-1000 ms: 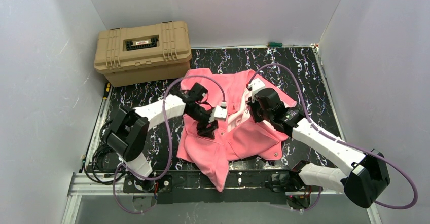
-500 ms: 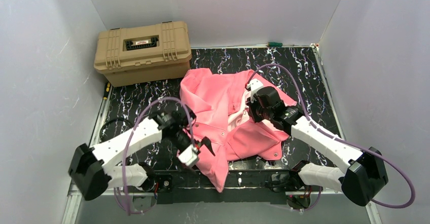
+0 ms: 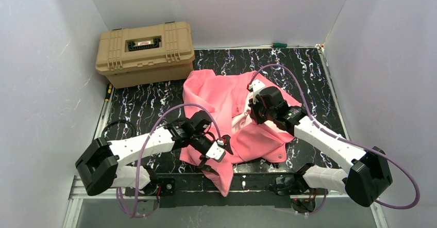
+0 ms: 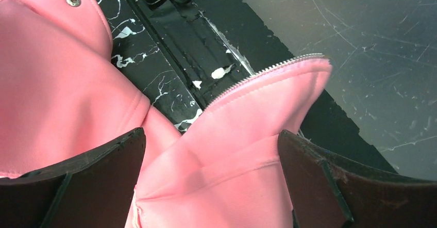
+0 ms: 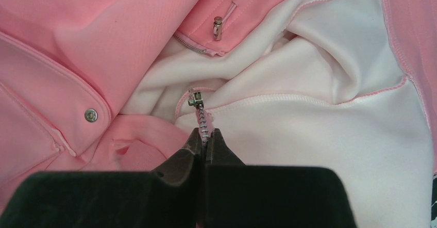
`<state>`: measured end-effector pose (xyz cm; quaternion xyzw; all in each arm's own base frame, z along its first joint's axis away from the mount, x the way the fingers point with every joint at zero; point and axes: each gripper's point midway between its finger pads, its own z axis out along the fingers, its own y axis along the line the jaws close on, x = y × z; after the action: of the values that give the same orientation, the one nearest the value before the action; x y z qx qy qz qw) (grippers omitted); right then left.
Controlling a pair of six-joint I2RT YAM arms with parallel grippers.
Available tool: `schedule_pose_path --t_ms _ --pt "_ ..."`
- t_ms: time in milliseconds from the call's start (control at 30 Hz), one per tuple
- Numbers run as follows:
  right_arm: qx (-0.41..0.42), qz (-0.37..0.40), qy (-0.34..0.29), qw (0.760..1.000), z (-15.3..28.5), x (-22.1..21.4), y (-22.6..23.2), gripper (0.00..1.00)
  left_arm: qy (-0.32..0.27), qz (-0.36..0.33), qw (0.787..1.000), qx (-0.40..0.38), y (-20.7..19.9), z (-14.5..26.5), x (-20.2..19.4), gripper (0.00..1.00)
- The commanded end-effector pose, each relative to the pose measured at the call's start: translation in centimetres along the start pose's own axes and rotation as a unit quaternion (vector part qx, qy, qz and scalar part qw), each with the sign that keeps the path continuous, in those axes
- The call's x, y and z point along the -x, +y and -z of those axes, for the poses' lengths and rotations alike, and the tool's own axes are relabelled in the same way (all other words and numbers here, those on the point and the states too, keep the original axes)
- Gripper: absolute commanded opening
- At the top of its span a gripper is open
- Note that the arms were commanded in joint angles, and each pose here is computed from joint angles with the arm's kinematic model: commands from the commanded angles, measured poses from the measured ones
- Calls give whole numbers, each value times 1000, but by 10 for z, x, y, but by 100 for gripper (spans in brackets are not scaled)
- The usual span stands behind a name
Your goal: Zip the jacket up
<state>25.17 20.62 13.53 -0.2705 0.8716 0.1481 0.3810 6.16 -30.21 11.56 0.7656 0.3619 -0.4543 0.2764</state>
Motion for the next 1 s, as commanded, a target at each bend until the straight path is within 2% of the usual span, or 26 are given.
schedule_pose_path --t_ms 0,100,267,367,500,600,633,733,867,967 --pt "11 -2 -42 999 9 27 4 1 -29 7 999 33 0 1 17 98" --pt "11 -2 -38 999 7 26 4 1 -34 -16 999 22 -4 -4 19 97" --pt "3 -1 -36 999 4 28 1 1 -31 4 1000 2 -8 -10 11 80" --pt "-2 -2 -38 999 2 28 -1 1 -18 23 1000 -12 -11 -14 0 75" --pt "-7 -4 -34 999 -4 26 -3 1 23 15 998 -48 -17 -14 -21 72" --pt "-17 -5 -39 999 -5 30 -7 1 59 17 995 -79 -28 -13 -42 65" --pt "-19 -5 -41 999 -5 32 -8 1 70 20 994 -80 -29 -13 -48 57" --pt "-25 -7 -45 999 -7 35 -12 1 104 21 993 -48 -15 -11 -63 21" --pt "-29 -6 -49 998 -8 36 -15 1 166 -9 986 29 24 0 -95 5" --pt "-40 -5 -50 998 -8 37 -21 1 184 6 977 104 74 27 -112 0"
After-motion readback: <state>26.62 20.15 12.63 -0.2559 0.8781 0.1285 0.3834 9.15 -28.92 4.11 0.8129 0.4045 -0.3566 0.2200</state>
